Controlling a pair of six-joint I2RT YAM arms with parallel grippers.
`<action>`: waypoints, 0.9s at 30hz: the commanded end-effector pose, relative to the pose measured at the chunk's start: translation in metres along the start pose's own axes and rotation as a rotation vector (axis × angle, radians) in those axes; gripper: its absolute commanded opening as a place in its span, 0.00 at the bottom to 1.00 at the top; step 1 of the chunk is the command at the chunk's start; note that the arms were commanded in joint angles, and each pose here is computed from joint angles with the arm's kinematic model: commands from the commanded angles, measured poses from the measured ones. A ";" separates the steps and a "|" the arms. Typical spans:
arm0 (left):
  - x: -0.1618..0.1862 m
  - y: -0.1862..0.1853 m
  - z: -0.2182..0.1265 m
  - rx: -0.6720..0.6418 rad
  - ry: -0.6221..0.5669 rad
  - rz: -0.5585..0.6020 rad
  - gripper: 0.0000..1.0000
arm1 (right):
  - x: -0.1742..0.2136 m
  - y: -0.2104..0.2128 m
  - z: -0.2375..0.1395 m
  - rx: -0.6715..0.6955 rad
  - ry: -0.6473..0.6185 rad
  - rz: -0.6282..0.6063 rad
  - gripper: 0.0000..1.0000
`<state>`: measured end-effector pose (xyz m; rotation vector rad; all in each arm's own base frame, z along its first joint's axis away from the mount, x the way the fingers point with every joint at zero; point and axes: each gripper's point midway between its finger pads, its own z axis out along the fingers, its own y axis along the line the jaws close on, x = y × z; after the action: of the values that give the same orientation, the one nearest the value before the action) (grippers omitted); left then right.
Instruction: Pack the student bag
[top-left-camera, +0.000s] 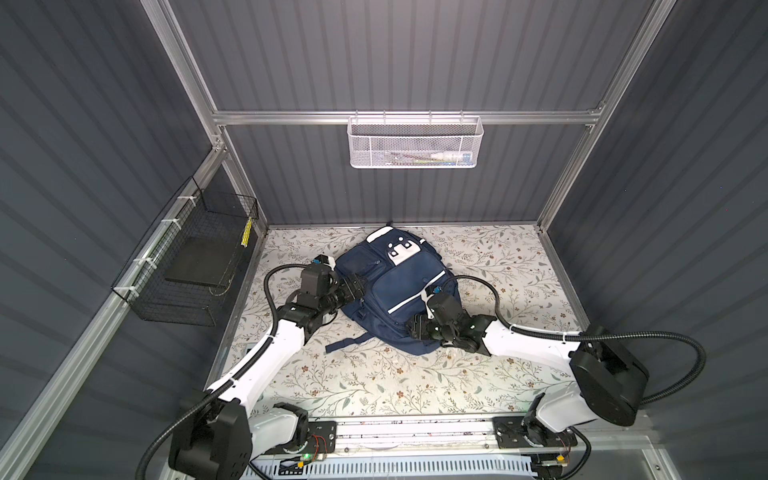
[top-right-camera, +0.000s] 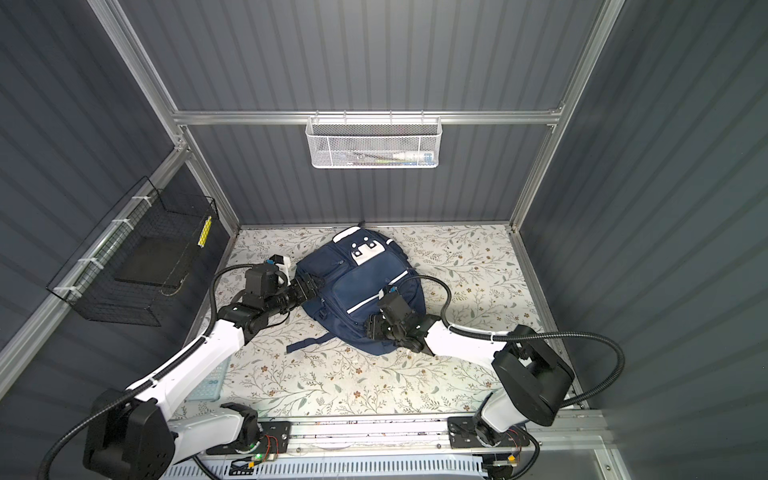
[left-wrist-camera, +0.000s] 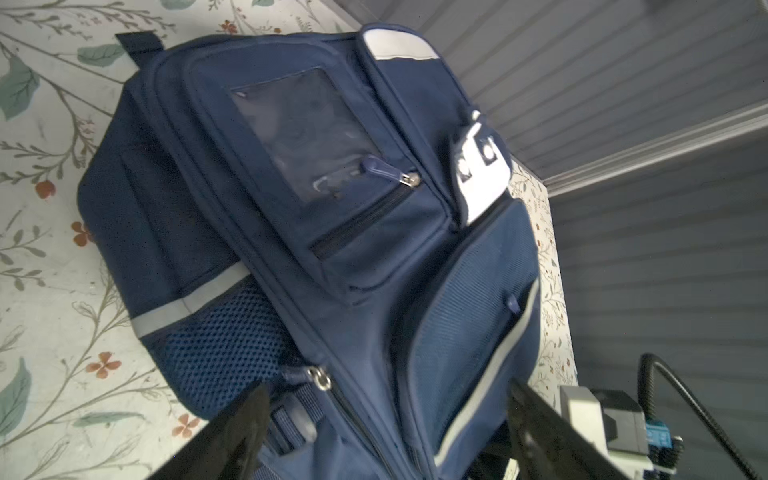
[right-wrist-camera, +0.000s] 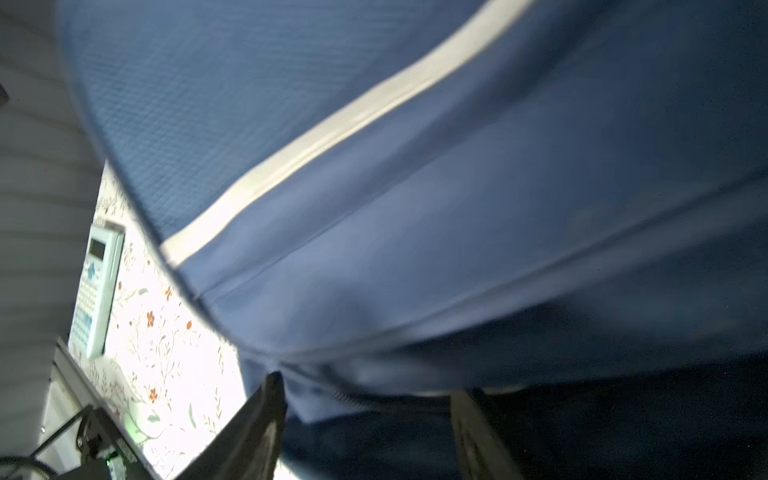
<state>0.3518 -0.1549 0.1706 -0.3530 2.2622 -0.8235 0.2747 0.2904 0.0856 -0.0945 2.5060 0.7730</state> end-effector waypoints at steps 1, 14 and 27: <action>-0.005 0.013 0.020 -0.008 -0.026 -0.042 0.82 | -0.027 -0.016 -0.005 -0.023 -0.070 0.063 0.60; 0.014 0.023 0.074 0.022 0.067 -0.054 0.09 | -0.073 -0.044 0.006 0.004 -0.082 0.015 0.54; 0.052 -0.052 0.014 0.170 -0.100 -0.261 0.00 | -0.062 -0.066 -0.089 0.271 -0.163 -0.217 0.64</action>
<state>0.3263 -0.2086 0.1388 -0.5500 2.1729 -0.9689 0.3297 0.1969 0.1468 -0.1138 2.3650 0.5046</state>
